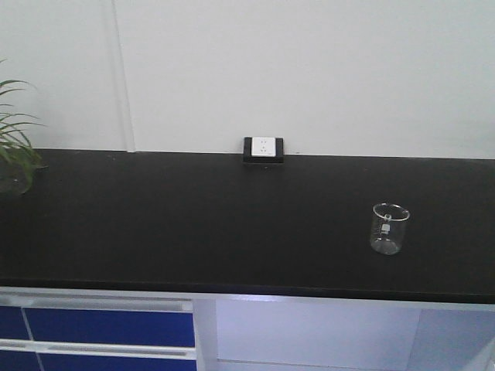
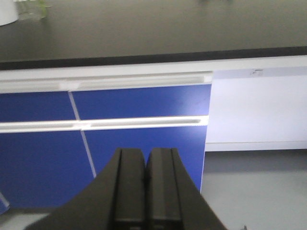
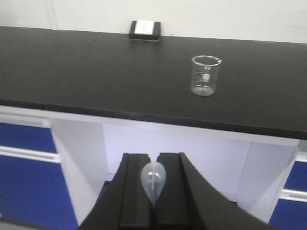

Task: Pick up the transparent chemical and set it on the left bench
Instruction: 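Drive the base to the bench with white trays, holding the pipette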

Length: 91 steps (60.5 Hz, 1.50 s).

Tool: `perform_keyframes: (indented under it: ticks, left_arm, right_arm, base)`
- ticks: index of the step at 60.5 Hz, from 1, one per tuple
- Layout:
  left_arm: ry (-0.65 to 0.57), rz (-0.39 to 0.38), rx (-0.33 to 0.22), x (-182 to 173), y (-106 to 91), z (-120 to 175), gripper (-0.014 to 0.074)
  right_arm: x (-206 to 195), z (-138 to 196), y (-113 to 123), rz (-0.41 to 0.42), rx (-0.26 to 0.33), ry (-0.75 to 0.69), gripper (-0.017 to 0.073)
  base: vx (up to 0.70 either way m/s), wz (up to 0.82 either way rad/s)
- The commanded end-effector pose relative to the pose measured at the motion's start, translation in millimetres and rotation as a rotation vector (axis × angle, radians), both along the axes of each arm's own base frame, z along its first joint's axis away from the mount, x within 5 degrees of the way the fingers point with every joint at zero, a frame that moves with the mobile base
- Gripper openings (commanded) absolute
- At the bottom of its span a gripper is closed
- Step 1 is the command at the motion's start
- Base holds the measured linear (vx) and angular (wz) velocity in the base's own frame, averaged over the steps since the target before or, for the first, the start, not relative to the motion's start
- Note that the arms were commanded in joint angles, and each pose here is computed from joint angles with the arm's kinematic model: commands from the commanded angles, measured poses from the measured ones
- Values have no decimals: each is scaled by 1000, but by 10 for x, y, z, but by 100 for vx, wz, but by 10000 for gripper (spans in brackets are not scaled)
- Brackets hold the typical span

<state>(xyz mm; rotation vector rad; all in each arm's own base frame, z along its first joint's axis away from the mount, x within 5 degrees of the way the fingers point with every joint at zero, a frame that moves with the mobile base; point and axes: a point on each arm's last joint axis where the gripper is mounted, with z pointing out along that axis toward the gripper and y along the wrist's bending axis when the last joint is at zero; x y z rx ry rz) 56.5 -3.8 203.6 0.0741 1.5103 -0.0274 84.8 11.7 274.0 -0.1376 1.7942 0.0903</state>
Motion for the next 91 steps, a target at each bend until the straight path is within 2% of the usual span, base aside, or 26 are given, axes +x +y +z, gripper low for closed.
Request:
perform_keyframes:
  ticks: [1, 49, 91]
  left_arm:
    - [-81, -1, -14, -15, 2, 27, -3]
    - [-81, -1, -14, -15, 2, 27, -3]
    - [-81, -1, -14, -15, 2, 27, -3]
  right_arm:
    - [11, 167, 18, 20, 7, -101, 0]
    - [11, 161, 17, 18, 6, -94, 0]
    - [10, 158, 16, 18, 5, -91, 0]
  base:
    - [-38, 32]
    - [-35, 40]
    - [-19, 82]
